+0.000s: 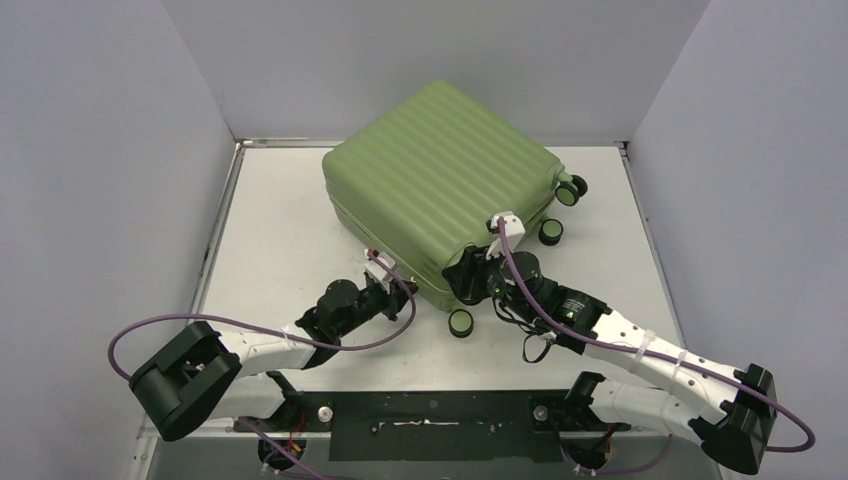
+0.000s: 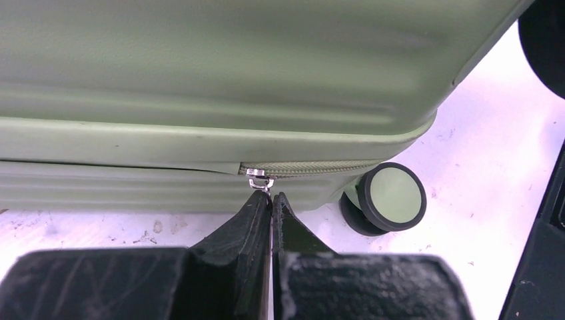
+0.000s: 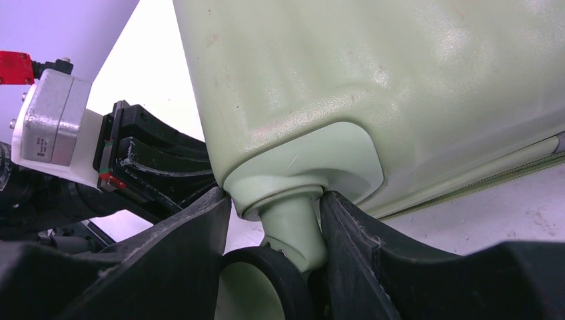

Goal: Pack the luggage
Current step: Zip the luggage at the center of the board.

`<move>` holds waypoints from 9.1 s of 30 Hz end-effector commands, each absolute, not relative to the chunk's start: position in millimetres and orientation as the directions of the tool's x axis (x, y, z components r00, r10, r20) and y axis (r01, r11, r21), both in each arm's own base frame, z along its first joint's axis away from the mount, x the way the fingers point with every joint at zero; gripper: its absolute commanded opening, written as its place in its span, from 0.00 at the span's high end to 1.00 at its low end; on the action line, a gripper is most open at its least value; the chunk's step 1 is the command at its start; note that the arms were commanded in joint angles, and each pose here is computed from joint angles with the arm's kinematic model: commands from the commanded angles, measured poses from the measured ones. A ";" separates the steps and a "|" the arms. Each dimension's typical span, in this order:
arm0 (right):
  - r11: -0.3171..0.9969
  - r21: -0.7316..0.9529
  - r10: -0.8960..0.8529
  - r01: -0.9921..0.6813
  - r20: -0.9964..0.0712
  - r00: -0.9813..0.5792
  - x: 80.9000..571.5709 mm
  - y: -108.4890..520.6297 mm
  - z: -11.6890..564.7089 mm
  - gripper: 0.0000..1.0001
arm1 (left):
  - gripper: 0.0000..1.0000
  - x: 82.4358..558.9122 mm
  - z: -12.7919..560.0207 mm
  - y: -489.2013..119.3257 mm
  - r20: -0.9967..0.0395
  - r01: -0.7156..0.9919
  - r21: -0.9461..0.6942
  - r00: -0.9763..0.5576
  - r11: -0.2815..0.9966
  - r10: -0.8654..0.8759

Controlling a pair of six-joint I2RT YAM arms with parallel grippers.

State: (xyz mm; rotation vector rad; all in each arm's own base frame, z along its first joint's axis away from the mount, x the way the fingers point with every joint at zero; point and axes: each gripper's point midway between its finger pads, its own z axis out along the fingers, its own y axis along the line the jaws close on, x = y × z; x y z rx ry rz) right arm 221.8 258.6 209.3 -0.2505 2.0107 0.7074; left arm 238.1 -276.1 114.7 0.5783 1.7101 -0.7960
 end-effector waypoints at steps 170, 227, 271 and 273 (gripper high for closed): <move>0.993 0.101 0.115 0.055 -0.862 -0.494 298.4 53.0 205.1 0.15 | 0.10 282.1 152.7 -131.8 -0.810 0.222 -0.482 -0.480 0.847 -0.336; 0.988 0.153 0.135 -0.011 -0.899 -0.417 287.2 70.0 219.8 0.17 | 0.55 316.3 138.9 -185.0 -0.984 0.727 -0.116 -0.177 0.676 0.021; 0.983 0.185 0.179 0.022 -0.910 -0.374 280.1 63.3 240.9 0.12 | 0.49 296.1 124.6 -184.9 -0.967 0.753 -0.048 -0.199 0.656 0.158; 0.982 0.187 0.181 0.021 -0.910 -0.373 280.3 63.7 240.5 0.12 | 0.50 296.8 129.3 -186.8 -0.972 0.760 -0.042 -0.181 0.648 0.150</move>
